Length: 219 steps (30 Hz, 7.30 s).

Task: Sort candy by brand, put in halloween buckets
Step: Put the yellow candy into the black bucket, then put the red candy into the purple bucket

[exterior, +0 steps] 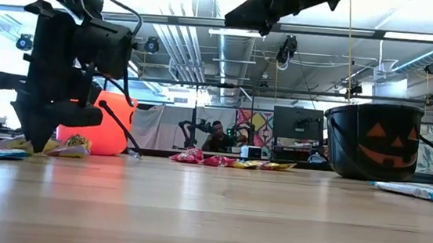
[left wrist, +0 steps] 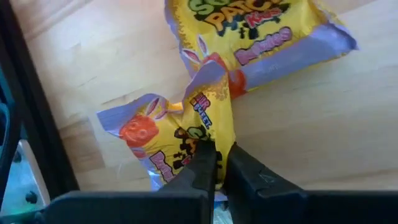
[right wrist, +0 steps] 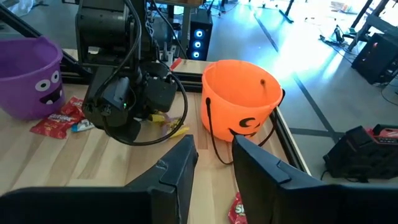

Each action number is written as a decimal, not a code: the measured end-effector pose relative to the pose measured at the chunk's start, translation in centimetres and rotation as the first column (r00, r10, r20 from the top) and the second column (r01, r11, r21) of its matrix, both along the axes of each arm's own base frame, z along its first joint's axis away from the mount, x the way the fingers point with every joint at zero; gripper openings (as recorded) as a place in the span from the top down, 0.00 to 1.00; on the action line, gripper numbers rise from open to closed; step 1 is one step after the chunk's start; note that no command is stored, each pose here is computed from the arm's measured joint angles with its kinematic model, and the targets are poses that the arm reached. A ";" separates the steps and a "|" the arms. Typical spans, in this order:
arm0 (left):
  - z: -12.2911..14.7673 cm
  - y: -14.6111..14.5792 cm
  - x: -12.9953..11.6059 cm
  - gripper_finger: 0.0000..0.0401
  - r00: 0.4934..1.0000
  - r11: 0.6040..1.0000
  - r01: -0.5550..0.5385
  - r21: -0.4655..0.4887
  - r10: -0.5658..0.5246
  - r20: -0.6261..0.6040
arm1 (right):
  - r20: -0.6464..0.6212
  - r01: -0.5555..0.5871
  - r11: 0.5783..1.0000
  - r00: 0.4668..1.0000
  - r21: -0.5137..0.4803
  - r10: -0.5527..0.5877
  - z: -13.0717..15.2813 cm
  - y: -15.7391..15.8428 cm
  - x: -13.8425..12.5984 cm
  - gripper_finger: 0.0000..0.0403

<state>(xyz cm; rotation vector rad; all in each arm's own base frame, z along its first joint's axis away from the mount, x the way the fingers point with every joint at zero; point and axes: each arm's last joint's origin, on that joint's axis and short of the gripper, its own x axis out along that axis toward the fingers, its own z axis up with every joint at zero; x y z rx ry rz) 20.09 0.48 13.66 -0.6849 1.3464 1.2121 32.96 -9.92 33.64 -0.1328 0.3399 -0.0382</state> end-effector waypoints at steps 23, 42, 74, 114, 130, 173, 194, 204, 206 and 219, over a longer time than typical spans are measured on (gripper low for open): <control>13.2 -0.7 1.2 1.00 0.491 0.539 0.779 0.321 -0.842 0.223 | -0.081 -0.077 0.985 0.995 -0.152 0.066 -2.2 0.3 -0.2 0.73; 15.5 0.4 2.5 1.00 -0.020 0.120 0.818 0.562 -0.971 0.237 | -0.091 -0.292 0.907 0.956 -0.303 0.278 -6.3 4.4 7.4 0.41; 14.1 1.1 3.9 1.00 0.113 0.181 0.837 0.516 -0.980 0.162 | -0.209 -0.346 0.887 0.933 -0.306 0.292 -5.9 4.8 7.1 0.98; 15.1 1.2 4.7 0.91 0.126 0.224 0.749 0.623 -0.972 0.198 | -0.214 -0.314 0.899 0.943 -0.305 0.256 -5.6 4.8 6.8 0.98; 15.0 1.5 4.4 0.56 0.154 0.161 0.774 0.613 -0.986 0.064 | -0.525 0.650 0.630 0.391 -0.425 -0.756 -3.0 3.2 0.1 0.98; 22.5 9.0 3.6 0.58 0.137 0.139 0.563 0.815 -0.988 0.074 | -0.672 0.975 0.190 0.066 -0.113 -0.738 -3.0 1.7 -13.7 0.98; 21.2 3.8 3.7 0.58 -0.077 0.235 0.626 0.743 -0.930 0.359 | -0.731 0.944 0.257 0.027 -0.205 -0.682 -4.5 1.9 -14.3 0.91; 20.6 1.0 4.0 0.58 -0.026 0.271 0.635 0.723 -0.928 0.371 | -0.717 0.941 0.241 -0.003 -0.238 -0.697 -5.2 1.9 -14.5 0.59; 20.5 0.4 4.0 0.58 -0.031 0.271 0.647 0.713 -0.925 0.380 | -0.710 0.943 0.240 0.005 -0.231 -0.704 -4.9 1.9 -14.5 0.54; 19.2 -3.0 3.2 0.58 0.072 0.262 0.718 0.645 -0.949 0.306 | -0.718 0.818 0.533 0.503 0.217 -0.480 -0.2 6.2 -10.5 0.52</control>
